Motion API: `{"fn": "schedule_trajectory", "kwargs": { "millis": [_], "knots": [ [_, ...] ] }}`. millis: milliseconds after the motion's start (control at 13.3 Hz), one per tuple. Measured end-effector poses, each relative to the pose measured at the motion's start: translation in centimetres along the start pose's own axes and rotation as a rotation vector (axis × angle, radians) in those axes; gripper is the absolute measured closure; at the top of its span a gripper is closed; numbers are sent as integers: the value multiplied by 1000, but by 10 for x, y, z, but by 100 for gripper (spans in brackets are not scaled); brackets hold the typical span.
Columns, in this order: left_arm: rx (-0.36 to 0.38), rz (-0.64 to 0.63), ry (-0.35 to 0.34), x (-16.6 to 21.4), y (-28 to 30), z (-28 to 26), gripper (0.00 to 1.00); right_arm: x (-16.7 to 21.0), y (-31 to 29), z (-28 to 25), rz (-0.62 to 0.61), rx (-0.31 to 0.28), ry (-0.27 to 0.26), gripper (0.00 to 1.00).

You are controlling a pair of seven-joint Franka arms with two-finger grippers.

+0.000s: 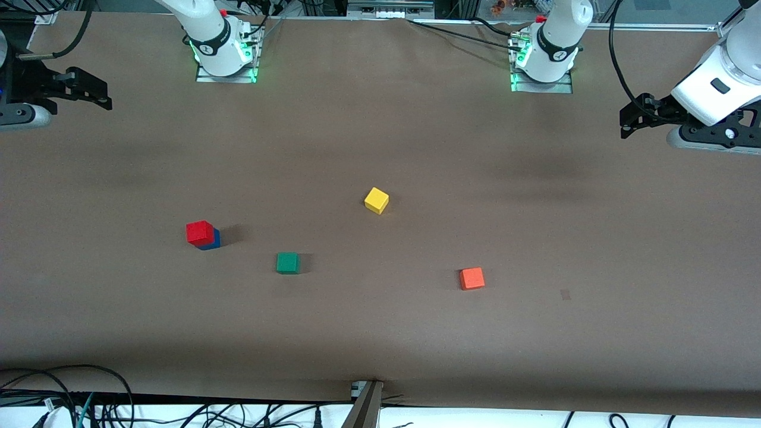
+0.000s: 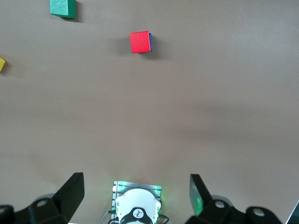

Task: Pass red block to right arm, stack on blue

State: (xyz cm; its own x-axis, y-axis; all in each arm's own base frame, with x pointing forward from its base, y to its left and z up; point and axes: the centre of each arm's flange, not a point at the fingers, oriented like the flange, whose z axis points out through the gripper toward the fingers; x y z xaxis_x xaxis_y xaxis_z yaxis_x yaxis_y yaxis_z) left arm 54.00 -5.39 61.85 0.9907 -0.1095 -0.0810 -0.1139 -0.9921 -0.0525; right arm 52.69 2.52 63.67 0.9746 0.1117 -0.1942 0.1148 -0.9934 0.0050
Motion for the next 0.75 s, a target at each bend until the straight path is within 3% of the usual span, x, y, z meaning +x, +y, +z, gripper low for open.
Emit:
{"fn": "schedule_trajectory", "kwargs": {
  "millis": [753],
  "knots": [
    [-2, -18, -1, 0, -10, 0, 0, 2, 11, 4, 23, 4, -13, 0]
  ]
}}
